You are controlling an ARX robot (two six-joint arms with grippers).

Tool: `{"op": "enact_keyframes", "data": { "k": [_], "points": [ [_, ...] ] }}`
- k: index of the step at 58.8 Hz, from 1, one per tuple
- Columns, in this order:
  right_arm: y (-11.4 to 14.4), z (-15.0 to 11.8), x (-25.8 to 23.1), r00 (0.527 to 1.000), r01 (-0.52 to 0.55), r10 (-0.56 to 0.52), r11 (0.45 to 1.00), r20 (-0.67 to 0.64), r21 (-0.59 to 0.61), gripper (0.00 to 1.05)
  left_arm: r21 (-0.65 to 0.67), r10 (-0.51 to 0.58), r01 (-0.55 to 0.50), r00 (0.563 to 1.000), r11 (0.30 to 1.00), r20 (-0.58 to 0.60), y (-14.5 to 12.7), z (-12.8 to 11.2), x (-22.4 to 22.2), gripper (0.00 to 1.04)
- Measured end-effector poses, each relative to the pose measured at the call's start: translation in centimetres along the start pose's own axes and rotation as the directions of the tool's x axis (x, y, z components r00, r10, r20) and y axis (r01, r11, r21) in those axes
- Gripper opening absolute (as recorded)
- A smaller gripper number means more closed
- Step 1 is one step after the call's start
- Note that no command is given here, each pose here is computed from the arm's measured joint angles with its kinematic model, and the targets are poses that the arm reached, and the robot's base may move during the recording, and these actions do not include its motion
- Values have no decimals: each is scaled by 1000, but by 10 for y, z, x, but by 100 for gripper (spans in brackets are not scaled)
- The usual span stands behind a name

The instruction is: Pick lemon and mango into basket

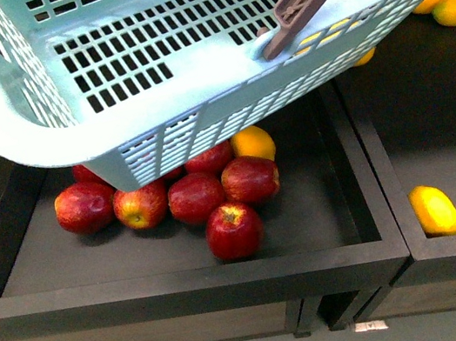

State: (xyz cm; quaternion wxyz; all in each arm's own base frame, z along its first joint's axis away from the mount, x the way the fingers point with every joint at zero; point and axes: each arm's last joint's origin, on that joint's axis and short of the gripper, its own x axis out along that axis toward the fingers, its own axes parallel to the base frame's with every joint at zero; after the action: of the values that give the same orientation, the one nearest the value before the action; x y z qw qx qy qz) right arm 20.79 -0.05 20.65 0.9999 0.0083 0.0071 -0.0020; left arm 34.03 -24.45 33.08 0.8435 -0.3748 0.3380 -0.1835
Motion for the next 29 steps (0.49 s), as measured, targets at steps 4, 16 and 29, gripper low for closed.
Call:
{"op": "enact_keyframes", "data": {
  "k": [4, 16, 29],
  "points": [
    [0, -6, -12, 1000, -2, 2, 1000, 5, -9, 2, 1, -1, 1, 1000, 1000, -2, 0, 0, 0, 5],
    [0, -20, -36, 1000, -2, 2, 1000, 3, -10, 2, 0, -2, 2, 1000, 1000, -2, 0, 0, 0, 5],
    [0, -26, -50, 1000, -2, 2, 1000, 11, -11, 20, -1, -1, 1, 1000, 1000, -2, 0, 0, 0, 5]
  ]
}}
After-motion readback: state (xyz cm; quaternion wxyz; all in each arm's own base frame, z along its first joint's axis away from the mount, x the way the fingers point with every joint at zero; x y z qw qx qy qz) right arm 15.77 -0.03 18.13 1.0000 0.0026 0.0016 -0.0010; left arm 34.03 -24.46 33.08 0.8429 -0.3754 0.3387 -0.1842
